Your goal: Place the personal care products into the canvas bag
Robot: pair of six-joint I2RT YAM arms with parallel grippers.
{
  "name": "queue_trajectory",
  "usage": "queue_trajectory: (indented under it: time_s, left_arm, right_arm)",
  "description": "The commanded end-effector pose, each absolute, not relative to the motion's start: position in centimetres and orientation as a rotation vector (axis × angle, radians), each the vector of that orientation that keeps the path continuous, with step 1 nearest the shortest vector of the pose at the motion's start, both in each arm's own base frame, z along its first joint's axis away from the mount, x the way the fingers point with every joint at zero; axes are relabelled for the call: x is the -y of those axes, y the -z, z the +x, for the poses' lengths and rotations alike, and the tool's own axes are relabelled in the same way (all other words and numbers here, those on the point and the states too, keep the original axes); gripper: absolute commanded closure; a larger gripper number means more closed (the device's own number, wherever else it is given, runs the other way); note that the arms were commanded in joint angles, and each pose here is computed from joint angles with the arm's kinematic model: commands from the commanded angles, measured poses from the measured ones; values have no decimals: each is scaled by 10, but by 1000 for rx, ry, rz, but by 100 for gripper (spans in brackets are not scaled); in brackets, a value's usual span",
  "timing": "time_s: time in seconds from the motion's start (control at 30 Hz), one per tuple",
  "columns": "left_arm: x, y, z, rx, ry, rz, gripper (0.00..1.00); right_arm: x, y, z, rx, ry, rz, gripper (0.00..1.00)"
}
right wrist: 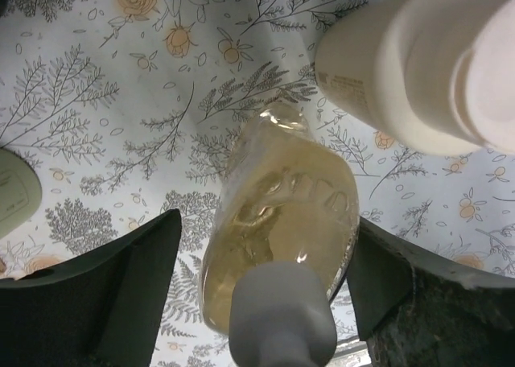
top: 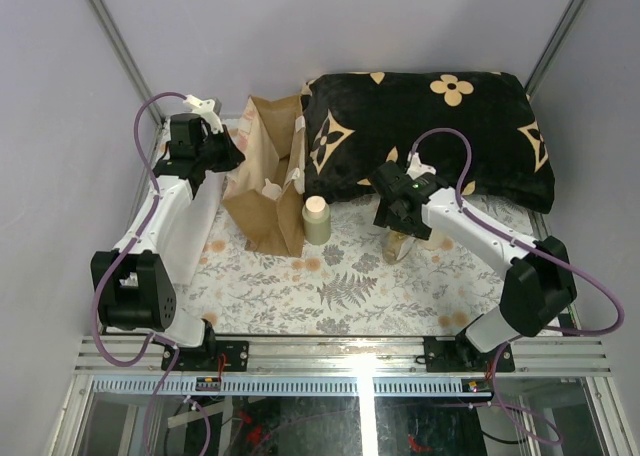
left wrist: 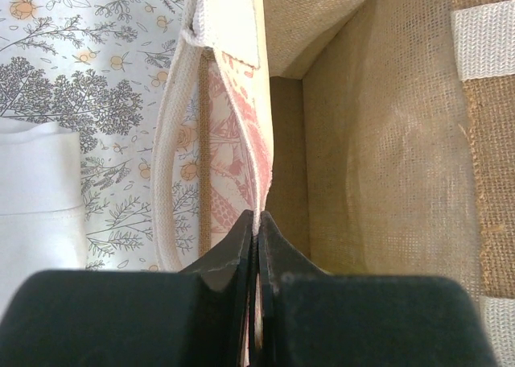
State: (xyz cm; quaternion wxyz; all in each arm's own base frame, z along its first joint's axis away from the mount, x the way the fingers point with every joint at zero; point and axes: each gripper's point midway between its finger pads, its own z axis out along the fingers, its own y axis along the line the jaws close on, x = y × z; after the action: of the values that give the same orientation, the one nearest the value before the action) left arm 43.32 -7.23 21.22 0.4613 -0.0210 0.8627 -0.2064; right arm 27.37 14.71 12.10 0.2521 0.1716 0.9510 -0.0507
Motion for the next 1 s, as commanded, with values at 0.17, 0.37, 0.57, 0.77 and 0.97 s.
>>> queue_trajectory:
  time_s: [0.17, 0.37, 0.57, 0.77, 0.97]
  left_arm:
    - [77, -202, 439, -2125, 494, -9, 100]
    - [78, -201, 439, -2127, 498, -11, 100]
    - [78, -201, 440, -2125, 498, -9, 100]
    - [79, -199, 442, -2131, 499, -12, 100]
    - [81, -200, 442, -2131, 501, -9, 100]
  right_arm:
    - [-145, -134, 305, -2482, 184, 393, 43]
    - [-142, -145, 319, -2428, 218, 280, 57]
    - [-139, -135, 320, -2433, 261, 214, 33]
    - [-134, -129, 322, -2423, 302, 196, 21]
    - [-137, -122, 323, -2437, 291, 175, 35]
